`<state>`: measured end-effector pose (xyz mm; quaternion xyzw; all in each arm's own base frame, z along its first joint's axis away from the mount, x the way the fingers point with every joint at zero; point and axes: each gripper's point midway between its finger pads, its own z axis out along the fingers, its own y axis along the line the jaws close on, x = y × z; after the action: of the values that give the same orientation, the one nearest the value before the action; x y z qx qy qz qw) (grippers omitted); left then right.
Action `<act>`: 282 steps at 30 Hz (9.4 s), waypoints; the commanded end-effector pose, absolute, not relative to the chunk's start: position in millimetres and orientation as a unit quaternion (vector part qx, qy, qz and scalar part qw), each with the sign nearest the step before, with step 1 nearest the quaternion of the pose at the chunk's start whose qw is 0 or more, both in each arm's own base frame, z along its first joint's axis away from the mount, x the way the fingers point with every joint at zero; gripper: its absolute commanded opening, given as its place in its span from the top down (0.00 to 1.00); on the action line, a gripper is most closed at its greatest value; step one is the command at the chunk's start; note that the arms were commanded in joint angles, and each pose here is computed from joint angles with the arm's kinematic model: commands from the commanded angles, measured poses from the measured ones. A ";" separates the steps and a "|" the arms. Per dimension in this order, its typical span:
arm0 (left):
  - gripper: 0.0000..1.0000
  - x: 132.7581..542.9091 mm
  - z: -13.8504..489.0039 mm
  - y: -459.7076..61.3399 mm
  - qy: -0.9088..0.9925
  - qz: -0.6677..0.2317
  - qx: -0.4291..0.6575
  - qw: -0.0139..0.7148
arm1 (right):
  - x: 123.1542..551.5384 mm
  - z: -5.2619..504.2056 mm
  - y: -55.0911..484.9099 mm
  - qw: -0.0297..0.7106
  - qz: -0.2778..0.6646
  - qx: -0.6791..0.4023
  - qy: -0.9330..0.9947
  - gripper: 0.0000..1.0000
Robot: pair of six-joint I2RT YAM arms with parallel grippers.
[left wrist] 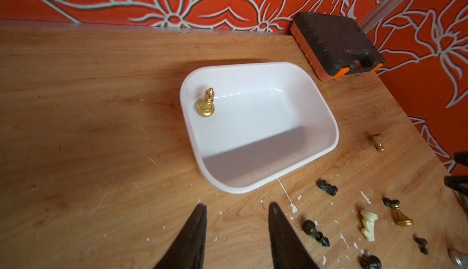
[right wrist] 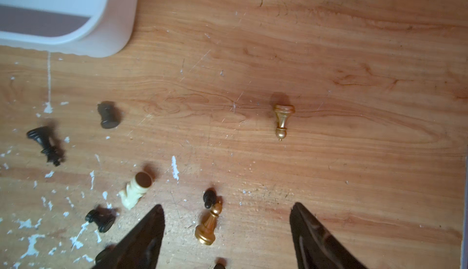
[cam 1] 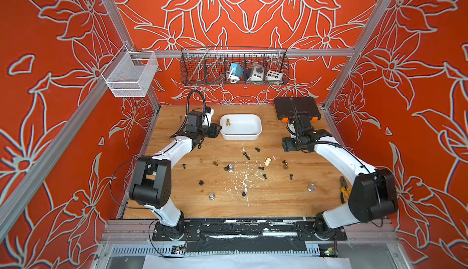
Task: Put the chess pieces into the storage box
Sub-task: Pick up the chess piece at the center of the board, then place the chess piece in the storage box, then pick up the chess piece at the center of the board.
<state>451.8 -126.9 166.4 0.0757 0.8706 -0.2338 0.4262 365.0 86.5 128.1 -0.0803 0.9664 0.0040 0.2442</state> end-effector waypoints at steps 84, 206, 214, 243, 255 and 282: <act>0.57 383.3 155.3 -128.4 0.867 -0.282 0.065 0.406 | 435.4 16.9 35.5 0.085 0.009 -0.084 0.993 0.72; 0.57 371.4 147.3 -126.8 0.872 -0.281 0.064 0.396 | 567.9 144.8 278.5 0.451 0.216 -0.058 0.864 0.52; 0.57 372.0 146.0 -127.6 0.871 -0.282 0.065 0.396 | 561.5 156.4 277.5 0.454 0.217 -0.067 0.861 0.50; 0.49 346.5 111.3 -39.4 0.915 -0.136 -0.141 0.352 | 416.9 157.5 229.9 0.373 0.220 -0.125 0.893 0.49; 0.41 317.0 61.2 7.9 0.913 -0.101 -0.276 0.284 | 352.1 133.4 192.4 0.338 0.191 -0.115 0.914 0.49; 0.42 306.2 33.4 41.8 0.905 -0.057 -0.335 0.254 | 337.4 124.2 173.4 0.332 0.164 -0.091 0.924 0.49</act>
<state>309.7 39.0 42.3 -0.3249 0.9058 -0.0610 0.2650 342.5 177.9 127.4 -0.0988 0.9209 0.1726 0.3352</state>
